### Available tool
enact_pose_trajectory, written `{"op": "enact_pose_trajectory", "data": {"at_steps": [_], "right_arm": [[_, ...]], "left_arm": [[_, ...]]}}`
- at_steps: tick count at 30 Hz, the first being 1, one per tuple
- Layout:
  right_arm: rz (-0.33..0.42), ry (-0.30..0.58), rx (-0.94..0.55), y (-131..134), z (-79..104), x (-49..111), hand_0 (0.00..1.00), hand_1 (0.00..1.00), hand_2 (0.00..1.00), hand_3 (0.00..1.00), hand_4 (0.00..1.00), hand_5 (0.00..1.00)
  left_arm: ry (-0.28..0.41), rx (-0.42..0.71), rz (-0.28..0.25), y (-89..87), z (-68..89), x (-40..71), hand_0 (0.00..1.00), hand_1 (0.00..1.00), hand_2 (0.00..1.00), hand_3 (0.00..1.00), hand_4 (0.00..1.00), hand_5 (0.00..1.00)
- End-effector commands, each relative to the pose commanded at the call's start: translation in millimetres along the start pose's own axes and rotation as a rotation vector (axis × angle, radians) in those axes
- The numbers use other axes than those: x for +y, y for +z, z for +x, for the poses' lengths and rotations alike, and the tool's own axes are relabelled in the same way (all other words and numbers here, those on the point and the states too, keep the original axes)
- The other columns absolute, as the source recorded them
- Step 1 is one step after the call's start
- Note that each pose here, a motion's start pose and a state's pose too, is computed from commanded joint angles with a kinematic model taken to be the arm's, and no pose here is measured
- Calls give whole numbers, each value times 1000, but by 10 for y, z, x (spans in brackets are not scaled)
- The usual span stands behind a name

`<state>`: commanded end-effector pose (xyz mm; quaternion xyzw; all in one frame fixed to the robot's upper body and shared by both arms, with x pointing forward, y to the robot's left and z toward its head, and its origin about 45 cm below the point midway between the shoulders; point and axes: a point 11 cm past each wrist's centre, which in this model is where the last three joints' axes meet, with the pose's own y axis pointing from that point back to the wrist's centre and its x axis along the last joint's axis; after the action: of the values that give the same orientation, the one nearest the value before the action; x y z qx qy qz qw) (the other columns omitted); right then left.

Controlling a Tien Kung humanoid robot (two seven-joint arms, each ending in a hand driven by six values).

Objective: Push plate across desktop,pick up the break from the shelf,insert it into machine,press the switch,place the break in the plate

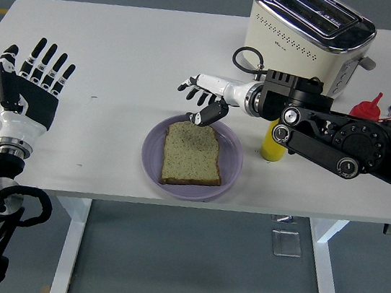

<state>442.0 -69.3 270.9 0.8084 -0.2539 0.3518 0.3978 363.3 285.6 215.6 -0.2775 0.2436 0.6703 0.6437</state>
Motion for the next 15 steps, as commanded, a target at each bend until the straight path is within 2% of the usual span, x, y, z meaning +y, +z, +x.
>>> {"op": "enact_pose_trajectory", "data": {"at_steps": [5,7,12,13,15], "right_arm": [[15,30,-13,-48,96,26,747,783,926,929,634,260],[32,63,-15,-114,211,67,740,779,895,919,633,268],[91,153,-4,-330,558,225,740,779,895,919,633,268],[104,174,-6,-372,640,266,702,734,811,840,637,293],[126,214,-11,-428,781,340,702,734,811,840,637,293]], "left_arm": [[0,-1,0,2,2,1,852,863,876,780,538,998],[1,-2,0,3,7,4,849,859,874,778,533,998],[5,-4,4,-8,24,15,849,859,874,778,533,998],[6,-5,5,-11,27,17,847,858,872,777,528,998],[7,-6,8,-18,32,22,847,858,872,777,528,998]]}}
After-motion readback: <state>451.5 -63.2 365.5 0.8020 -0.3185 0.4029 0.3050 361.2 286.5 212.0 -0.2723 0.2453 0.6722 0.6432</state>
